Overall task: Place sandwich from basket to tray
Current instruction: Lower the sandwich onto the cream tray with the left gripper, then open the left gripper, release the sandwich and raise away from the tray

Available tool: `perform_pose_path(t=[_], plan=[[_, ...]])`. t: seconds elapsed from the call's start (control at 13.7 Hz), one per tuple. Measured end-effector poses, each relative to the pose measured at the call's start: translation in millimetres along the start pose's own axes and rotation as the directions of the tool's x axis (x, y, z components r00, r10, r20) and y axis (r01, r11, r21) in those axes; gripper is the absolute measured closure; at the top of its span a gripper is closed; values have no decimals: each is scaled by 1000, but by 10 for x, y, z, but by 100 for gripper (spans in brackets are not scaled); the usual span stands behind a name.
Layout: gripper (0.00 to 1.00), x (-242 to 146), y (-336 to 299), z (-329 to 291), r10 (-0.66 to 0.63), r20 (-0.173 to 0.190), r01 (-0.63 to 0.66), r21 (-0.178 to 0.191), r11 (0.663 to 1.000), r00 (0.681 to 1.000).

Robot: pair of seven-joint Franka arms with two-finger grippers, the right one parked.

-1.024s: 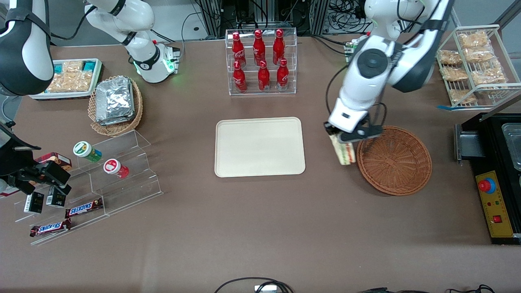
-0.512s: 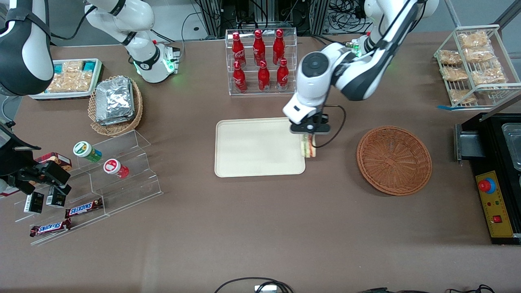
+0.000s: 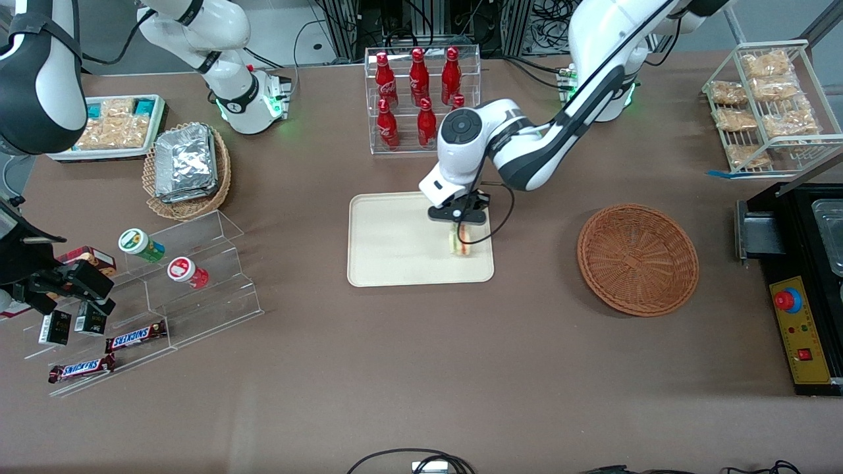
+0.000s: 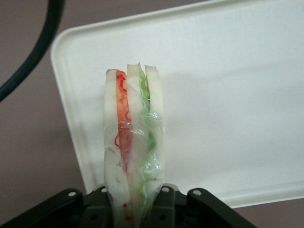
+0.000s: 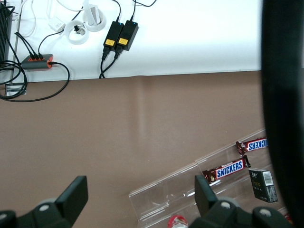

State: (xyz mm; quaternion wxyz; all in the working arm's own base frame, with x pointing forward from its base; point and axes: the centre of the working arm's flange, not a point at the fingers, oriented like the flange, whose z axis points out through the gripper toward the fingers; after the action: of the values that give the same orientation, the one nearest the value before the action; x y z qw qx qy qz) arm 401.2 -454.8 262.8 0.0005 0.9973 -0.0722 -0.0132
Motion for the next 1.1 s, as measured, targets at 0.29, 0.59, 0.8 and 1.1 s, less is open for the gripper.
perform_pose_path(t=[0.29,0.59,0.8,1.1], plan=[[84,-121,160,204,4,33,-4,-12,1000,999],[64,-132,147,332,-24,48,24,0,1000,999],[47,-142,139,424,-35,56,34,9,999,998],[6,-57,136,377,-54,39,53,7,999,998]])
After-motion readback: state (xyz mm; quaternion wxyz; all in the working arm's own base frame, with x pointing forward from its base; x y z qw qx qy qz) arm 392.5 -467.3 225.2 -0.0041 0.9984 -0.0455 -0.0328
